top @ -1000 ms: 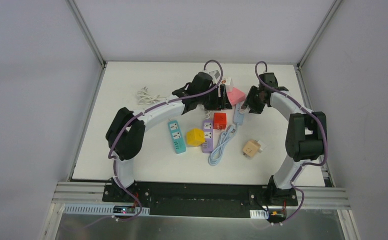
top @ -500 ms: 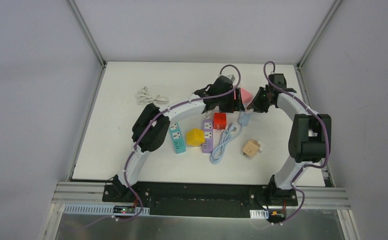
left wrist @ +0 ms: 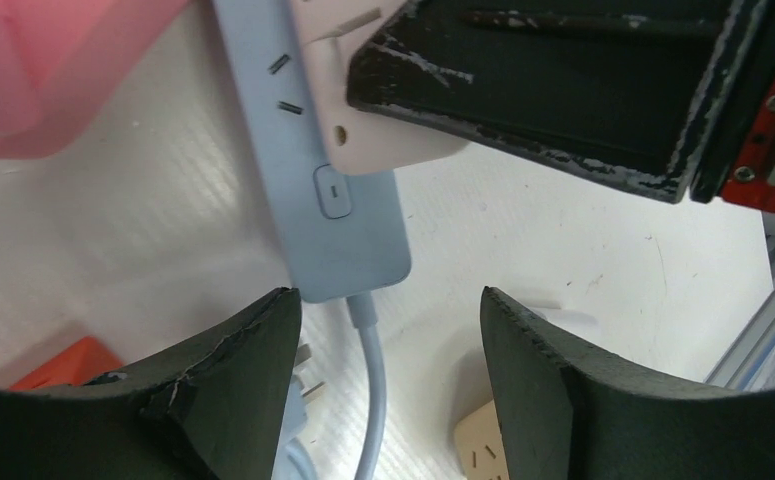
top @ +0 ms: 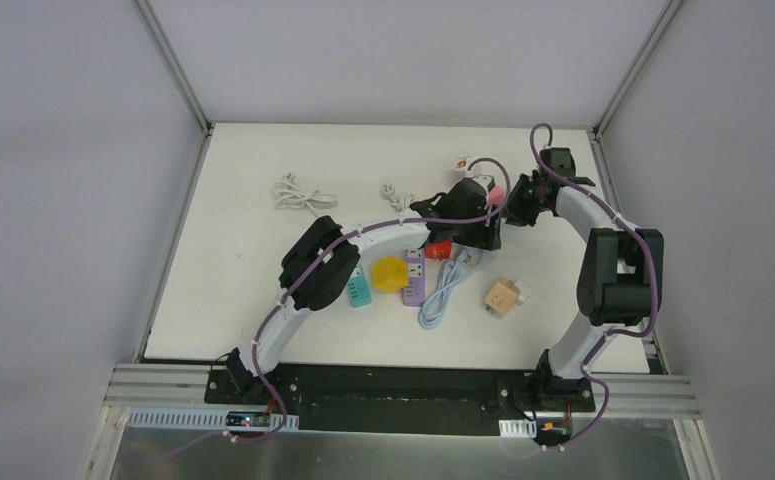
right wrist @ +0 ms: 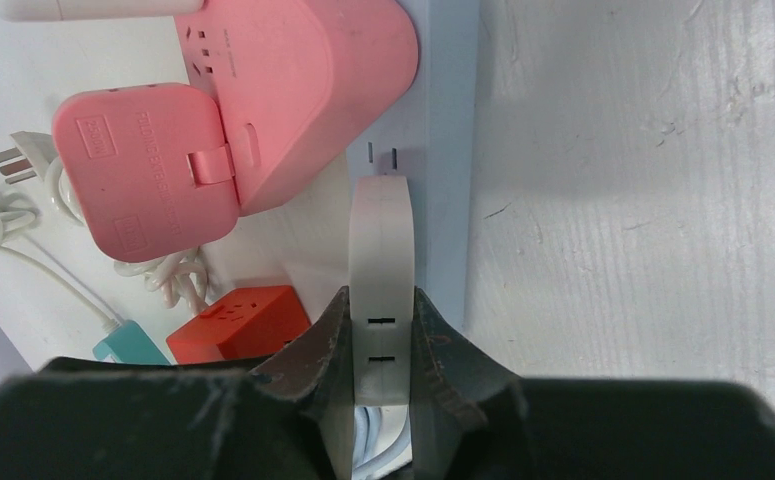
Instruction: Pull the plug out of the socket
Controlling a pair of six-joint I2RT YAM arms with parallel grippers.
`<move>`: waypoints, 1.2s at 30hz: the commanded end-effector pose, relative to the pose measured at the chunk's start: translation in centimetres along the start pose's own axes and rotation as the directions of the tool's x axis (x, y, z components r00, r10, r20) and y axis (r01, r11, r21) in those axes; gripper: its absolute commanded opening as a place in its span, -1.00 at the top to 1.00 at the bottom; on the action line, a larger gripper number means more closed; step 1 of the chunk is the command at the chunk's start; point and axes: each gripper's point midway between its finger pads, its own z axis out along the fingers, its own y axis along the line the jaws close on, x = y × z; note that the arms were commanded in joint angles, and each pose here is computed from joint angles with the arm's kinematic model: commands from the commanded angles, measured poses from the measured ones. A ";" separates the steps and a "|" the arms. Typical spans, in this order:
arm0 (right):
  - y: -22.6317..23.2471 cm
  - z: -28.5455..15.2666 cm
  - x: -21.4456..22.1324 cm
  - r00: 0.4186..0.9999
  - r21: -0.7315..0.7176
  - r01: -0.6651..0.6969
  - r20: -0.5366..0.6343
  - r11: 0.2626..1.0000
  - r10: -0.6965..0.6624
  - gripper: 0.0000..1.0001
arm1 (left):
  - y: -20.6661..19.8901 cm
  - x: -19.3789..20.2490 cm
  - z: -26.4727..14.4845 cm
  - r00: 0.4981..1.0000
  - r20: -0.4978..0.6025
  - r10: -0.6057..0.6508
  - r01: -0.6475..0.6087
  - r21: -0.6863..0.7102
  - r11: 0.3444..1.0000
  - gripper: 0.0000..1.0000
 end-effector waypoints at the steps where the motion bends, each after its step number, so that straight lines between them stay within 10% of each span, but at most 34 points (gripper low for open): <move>1: 2.7 -2.1 0.5 1.000 -0.094 -0.007 -0.012 0.996 0.006 1.00 | 1.3 -0.7 1.0 1.000 0.017 -0.002 0.003 -0.057 0.998 -0.34; 11: 3.4 -2.9 1.3 0.999 -0.111 -0.004 -0.033 0.994 0.000 1.00 | 3.4 0.0 1.7 0.998 -0.011 -0.057 0.053 -0.209 0.977 -0.26; 26: 4.5 -3.8 -0.1 0.997 -0.135 -0.043 0.052 0.990 0.050 1.00 | 5.5 2.4 -0.3 0.999 -0.043 -0.009 -0.003 -0.274 0.962 0.84; 36: 7.0 -3.7 -0.4 0.995 -0.279 -0.075 0.037 0.957 0.088 1.00 | 6.5 3.8 -1.2 0.997 -0.032 0.072 -0.078 -0.237 0.968 1.00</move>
